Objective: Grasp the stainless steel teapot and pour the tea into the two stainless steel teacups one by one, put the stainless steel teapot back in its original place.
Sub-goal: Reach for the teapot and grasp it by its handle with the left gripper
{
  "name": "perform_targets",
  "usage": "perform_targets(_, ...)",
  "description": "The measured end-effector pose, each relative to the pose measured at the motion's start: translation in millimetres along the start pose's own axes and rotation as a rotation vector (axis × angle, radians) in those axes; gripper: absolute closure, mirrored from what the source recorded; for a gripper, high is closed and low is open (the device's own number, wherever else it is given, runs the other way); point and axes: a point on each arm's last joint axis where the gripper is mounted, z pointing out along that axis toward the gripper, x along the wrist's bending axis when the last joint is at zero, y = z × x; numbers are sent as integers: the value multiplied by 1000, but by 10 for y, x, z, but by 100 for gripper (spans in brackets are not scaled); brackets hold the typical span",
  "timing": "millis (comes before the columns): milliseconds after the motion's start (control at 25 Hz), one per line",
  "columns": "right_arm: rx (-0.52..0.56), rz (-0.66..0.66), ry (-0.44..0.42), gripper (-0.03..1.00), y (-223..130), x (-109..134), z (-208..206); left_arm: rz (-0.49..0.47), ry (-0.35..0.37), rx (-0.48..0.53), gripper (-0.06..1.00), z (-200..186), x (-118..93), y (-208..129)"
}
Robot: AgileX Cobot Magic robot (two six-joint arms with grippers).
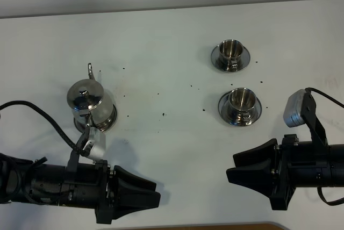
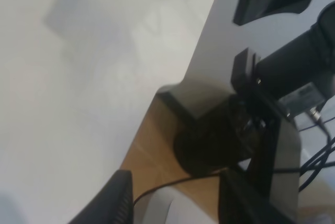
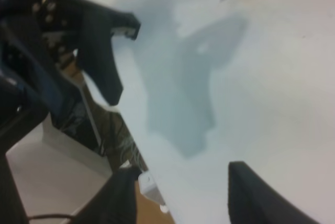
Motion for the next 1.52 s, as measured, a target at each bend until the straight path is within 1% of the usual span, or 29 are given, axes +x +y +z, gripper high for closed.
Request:
perform_targets(80,-2,2,-1,56,1,-1,0,-7,-12,-34,50,0,-8,37)
perform_targets(200,-16,-7,-4,56,74,-26,7,8,-16,-71,50,0,16,142)
perform_targets(280,-27,-7,-23,57,165,-67,12,20,-13,-89,50,-10,29,251)
perform_targets(360,-35,-2,-66,59,268,-117,3,26,-14,-103,50,-30,21,378)
perform_targets(480,-20,-13,-131,60,439,-162,-37,32,-21,-87,50,-84,-42,589)
perform_targets(600,20,-24,-184,60,618,-147,-118,23,18,-28,50,-156,-111,756)
perform_targets(680,50,0,-222,60,742,-114,-193,-1,68,0,50,-212,-153,864)
perform_targets(760,101,-3,-264,60,861,-68,-284,-56,113,17,50,-270,-207,953)
perform_targets(800,119,30,-285,60,905,-49,-325,-72,136,28,50,-296,-227,991)
perform_targets(880,167,54,-339,60,1014,-2,-429,-125,178,50,50,-349,-275,1046)
perform_targets(920,186,93,-363,61,1047,13,-469,-152,197,57,50,-373,-296,1076)
perform_targets(1040,283,140,-457,62,1109,52,-616,-206,268,118,51,-455,-352,1126)
perform_targets(1080,304,168,-487,62,1119,70,-662,-212,305,149,51,-491,-364,1140)
perform_targets(1120,332,163,-531,63,1132,77,-722,-228,347,175,51,-533,-380,1154)
perform_targets(1200,363,203,-606,64,1126,103,-820,-275,438,213,51,-617,-403,1180)
perform_targets(1320,412,248,-726,65,1073,144,-974,-331,595,263,51,-752,-399,1206)
perform_targets(1440,461,292,-844,65,1010,215,-1148,-366,732,294,51,-868,-386,1199)
perform_targets(1520,476,315,-894,65,980,275,-1240,-371,813,294,51,-933,-372,1190)
